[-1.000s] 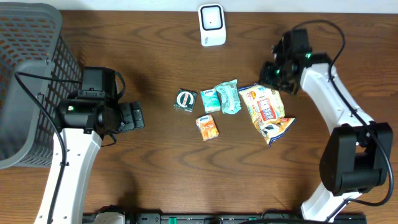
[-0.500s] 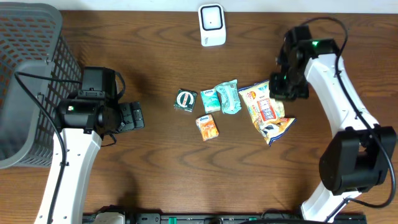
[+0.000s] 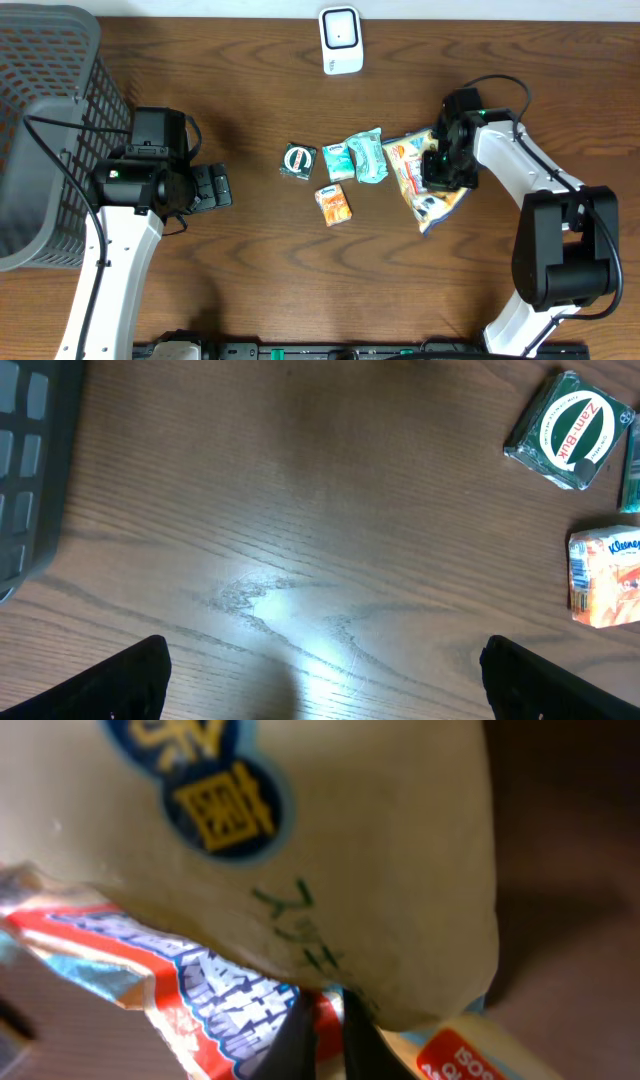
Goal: Scan the item barcode
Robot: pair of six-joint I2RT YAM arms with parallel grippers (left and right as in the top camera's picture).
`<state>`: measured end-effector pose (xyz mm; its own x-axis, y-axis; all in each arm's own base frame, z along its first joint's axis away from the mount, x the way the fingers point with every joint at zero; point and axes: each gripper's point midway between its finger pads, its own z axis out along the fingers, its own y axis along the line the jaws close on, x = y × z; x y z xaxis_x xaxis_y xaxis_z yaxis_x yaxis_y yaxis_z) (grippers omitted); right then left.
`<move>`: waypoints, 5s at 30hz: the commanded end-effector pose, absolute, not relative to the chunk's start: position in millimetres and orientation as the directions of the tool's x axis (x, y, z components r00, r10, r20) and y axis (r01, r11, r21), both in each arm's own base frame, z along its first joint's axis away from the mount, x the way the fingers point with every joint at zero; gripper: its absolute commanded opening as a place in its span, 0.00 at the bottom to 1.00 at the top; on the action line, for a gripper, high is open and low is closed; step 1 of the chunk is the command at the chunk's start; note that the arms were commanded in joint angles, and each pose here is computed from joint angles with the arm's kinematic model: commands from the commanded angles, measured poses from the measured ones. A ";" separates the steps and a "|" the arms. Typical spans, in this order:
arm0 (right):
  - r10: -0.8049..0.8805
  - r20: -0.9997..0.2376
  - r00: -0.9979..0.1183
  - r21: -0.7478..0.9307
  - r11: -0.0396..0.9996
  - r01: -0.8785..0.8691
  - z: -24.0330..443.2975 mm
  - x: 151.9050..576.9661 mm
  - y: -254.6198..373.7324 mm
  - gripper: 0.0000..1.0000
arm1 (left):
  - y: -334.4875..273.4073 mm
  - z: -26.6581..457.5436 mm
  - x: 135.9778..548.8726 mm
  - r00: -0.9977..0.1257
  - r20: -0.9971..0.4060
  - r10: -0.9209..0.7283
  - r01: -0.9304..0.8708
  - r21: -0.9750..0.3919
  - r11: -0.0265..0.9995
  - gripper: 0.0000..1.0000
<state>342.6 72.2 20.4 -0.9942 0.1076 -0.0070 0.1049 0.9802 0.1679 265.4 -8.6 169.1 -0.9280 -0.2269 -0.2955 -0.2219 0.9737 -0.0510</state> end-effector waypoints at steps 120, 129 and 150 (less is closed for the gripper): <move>0.027 -0.088 -0.996 0.059 0.998 0.021 96.6 374.7 93.1 0.38 | -8.6 166.1 264.2 -0.928 -0.285 -0.239 -0.235 -0.047 0.971 0.98; 0.024 -0.113 -0.993 0.057 0.998 0.018 59.7 376.0 94.7 0.15 | -8.6 166.1 264.2 -0.928 -0.285 -0.239 -0.235 -0.047 0.971 0.98; 0.060 -0.225 -0.973 0.213 0.977 0.011 88.6 430.1 124.6 0.24 | -8.6 166.1 264.2 -0.928 -0.285 -0.239 -0.235 -0.047 0.971 0.98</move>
<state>407.7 118.9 49.5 -0.9860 0.0600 -0.1558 0.0322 0.9839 0.1756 265.4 -8.6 169.1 -0.9280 -0.2269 -0.2955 -0.2219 0.9737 -0.0510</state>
